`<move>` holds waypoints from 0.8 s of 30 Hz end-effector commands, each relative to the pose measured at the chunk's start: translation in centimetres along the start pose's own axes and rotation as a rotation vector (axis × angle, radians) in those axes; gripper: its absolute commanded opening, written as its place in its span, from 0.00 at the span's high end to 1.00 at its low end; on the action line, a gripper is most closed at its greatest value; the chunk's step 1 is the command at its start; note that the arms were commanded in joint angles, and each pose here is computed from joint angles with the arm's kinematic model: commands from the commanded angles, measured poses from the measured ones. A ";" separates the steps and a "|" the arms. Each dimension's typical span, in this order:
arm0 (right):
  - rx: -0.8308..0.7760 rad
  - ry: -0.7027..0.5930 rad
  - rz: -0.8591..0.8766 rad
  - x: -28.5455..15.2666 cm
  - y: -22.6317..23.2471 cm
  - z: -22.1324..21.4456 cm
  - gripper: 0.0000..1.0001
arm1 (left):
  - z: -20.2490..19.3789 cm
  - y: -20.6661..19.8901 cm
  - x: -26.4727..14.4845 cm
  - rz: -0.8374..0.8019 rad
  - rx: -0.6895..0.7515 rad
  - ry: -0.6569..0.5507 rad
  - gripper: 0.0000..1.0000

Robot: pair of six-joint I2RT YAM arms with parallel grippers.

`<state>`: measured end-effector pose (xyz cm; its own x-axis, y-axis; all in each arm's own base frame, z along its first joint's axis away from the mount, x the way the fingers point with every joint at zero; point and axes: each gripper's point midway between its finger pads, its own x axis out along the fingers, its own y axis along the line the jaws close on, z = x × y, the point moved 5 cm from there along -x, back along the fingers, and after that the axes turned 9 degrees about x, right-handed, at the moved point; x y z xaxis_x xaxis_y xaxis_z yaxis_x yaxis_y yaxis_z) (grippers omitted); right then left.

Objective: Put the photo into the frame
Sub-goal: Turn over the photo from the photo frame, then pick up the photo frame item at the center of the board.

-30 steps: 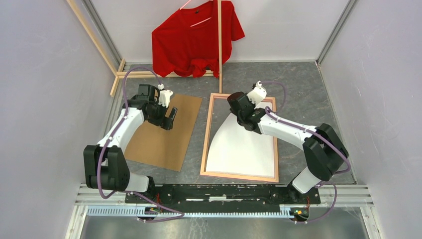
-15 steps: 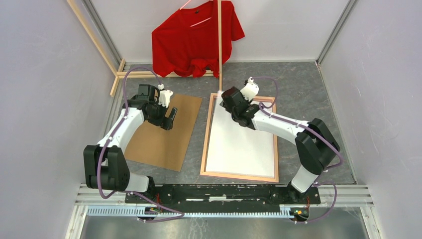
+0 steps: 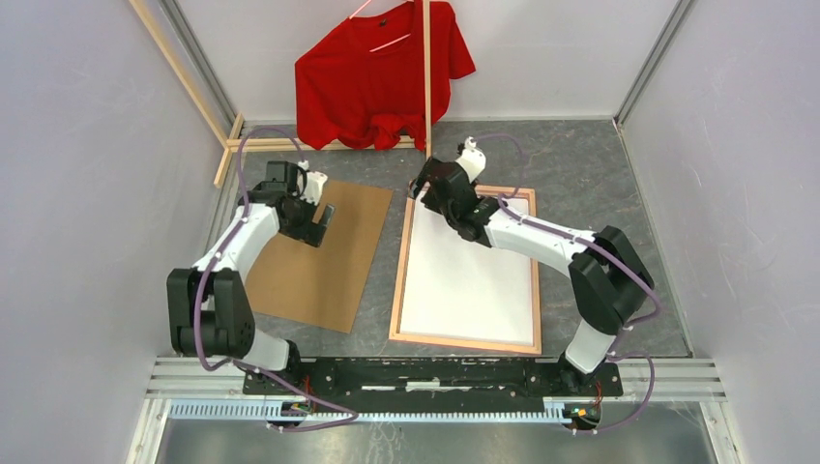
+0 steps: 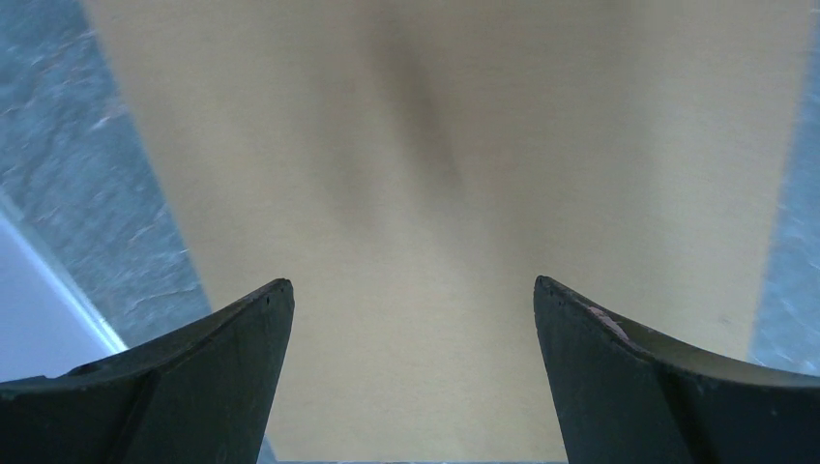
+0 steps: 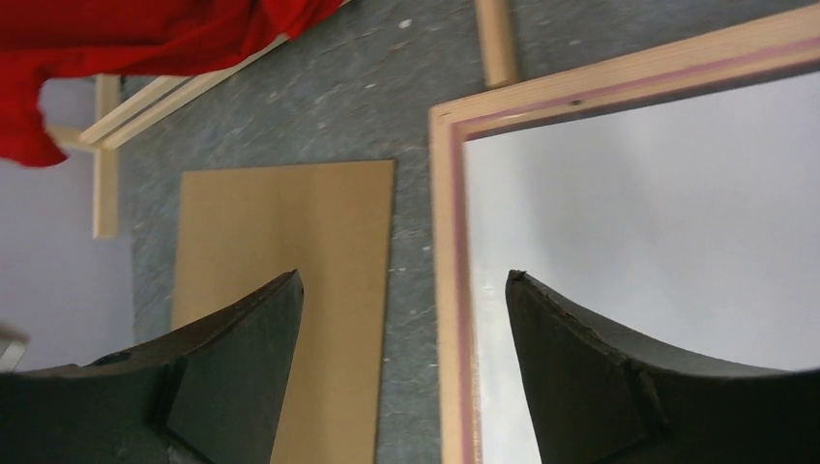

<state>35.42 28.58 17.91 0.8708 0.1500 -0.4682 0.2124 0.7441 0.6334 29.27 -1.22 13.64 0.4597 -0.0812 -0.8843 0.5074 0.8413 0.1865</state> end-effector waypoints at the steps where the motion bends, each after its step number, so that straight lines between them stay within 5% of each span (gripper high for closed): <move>1: -0.044 0.144 0.224 0.1 5.4 -3.1 0.16 | 0.3 7.1 0.0 0.279 -0.067 0.009 0.00; 10: -0.199 0.446 0.333 1.8 8.5 -14.6 0.15 | -4.4 15.8 1.3 0.683 -0.210 0.132 0.12; 17: -0.228 0.502 0.299 2.8 6.5 -16.9 0.15 | -6.4 17.0 4.0 0.737 -0.238 0.189 0.20; 24: -0.243 0.541 0.180 3.8 3.8 -18.6 0.14 | -8.1 14.3 7.7 0.547 -0.229 0.221 0.27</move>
<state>31.17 44.00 8.26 0.5339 0.5774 -0.6177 -0.1099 0.7717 0.6264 34.24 15.06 7.62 0.4227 0.5444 -0.7245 0.0114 0.7962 0.6049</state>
